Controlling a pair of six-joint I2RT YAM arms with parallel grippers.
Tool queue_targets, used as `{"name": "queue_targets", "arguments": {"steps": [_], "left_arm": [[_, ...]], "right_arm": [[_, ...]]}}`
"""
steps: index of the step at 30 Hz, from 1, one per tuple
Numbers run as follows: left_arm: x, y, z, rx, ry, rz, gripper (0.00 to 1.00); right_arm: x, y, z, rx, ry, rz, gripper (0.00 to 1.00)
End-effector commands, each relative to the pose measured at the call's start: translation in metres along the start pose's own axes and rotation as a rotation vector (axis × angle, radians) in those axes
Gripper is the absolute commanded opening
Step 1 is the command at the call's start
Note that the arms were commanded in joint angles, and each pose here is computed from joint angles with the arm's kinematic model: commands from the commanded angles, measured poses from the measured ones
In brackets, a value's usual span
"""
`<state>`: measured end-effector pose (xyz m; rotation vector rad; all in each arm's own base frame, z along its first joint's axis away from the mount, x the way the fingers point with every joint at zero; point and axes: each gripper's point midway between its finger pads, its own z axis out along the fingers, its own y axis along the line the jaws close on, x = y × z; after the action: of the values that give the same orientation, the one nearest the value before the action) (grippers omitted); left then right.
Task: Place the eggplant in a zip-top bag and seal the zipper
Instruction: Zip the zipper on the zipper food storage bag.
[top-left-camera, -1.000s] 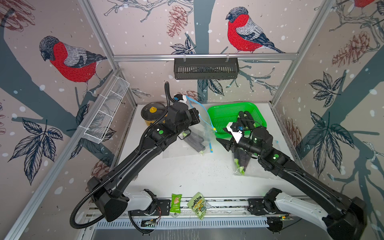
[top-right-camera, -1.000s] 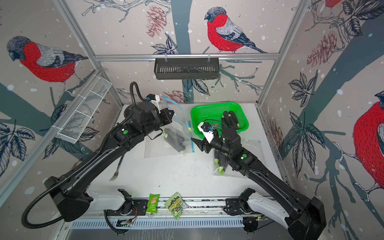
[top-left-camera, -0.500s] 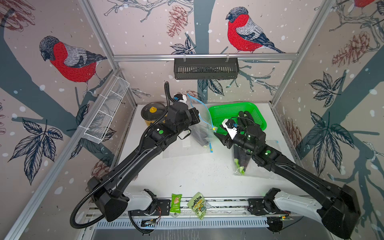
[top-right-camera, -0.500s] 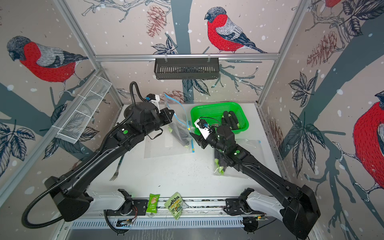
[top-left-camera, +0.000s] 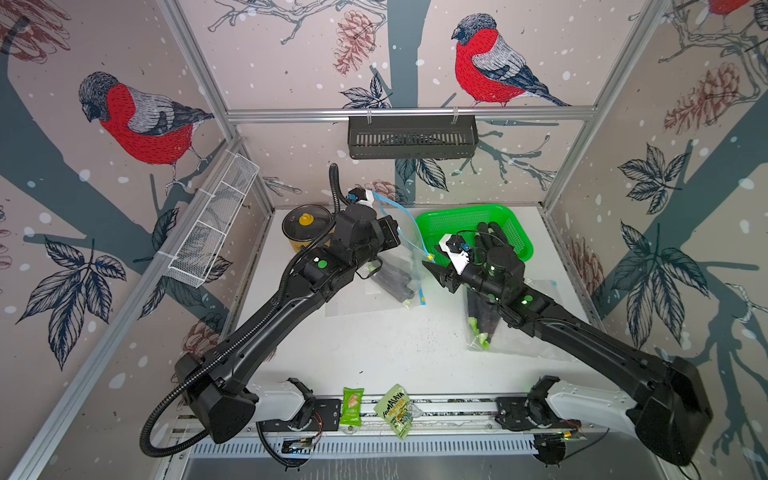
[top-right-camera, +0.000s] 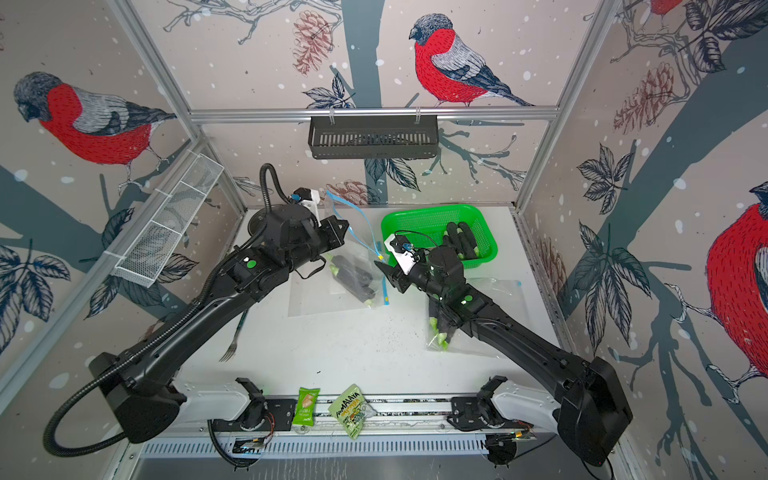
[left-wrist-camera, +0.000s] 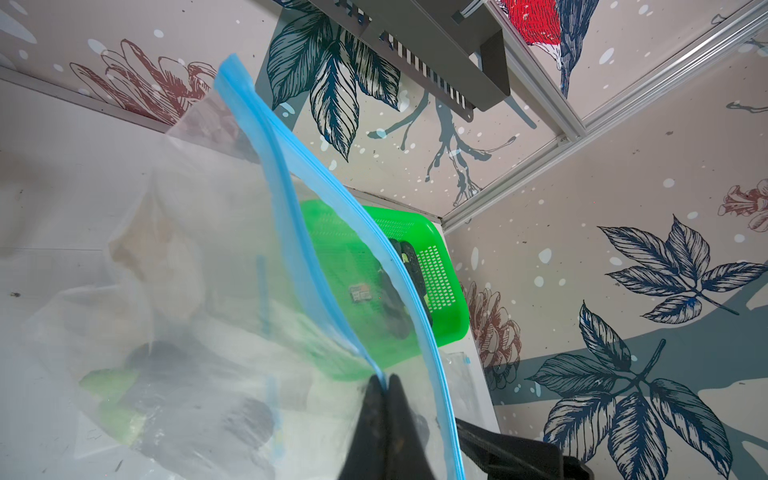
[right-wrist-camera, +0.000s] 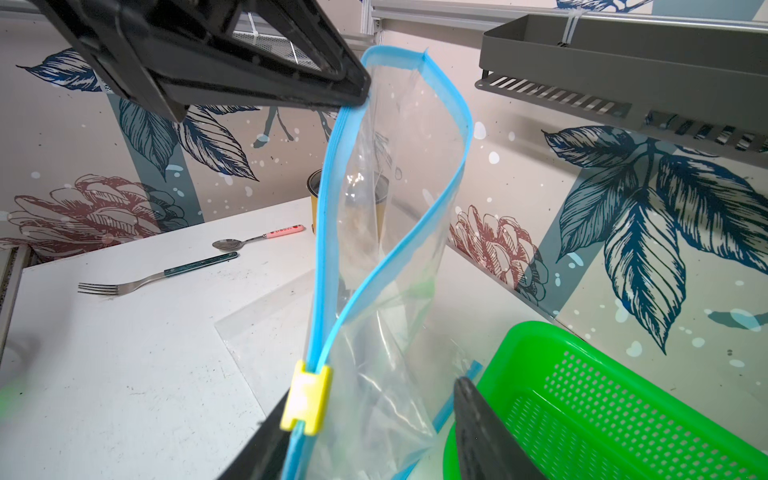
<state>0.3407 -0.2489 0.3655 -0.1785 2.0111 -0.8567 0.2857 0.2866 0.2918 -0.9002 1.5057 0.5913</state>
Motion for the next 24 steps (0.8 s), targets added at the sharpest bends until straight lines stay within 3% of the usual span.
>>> {"name": "queue_targets", "arguments": {"steps": [1,7,11,19,24], "left_arm": [[-0.009,-0.009,-0.003,0.035,-0.034,-0.009,0.00],[-0.011,-0.010,-0.004,0.040,-0.037,-0.008,0.00],[-0.010,-0.010,-0.004,0.041,-0.034,-0.010,0.00],[-0.009,-0.010,-0.003,0.046,-0.030,-0.011,0.00],[-0.009,-0.012,-0.003,0.052,-0.033,-0.009,0.00]], "right_arm": [[-0.009,-0.002,0.001,0.001,-0.042,0.010,0.56],[-0.009,-0.005,-0.002,0.005,-0.064,0.028,0.54],[-0.013,-0.005,-0.005,-0.002,-0.081,0.027,0.45],[-0.016,-0.002,-0.004,-0.026,-0.096,0.029,0.43],[-0.020,-0.001,-0.007,-0.049,-0.108,0.040,0.23]]}}
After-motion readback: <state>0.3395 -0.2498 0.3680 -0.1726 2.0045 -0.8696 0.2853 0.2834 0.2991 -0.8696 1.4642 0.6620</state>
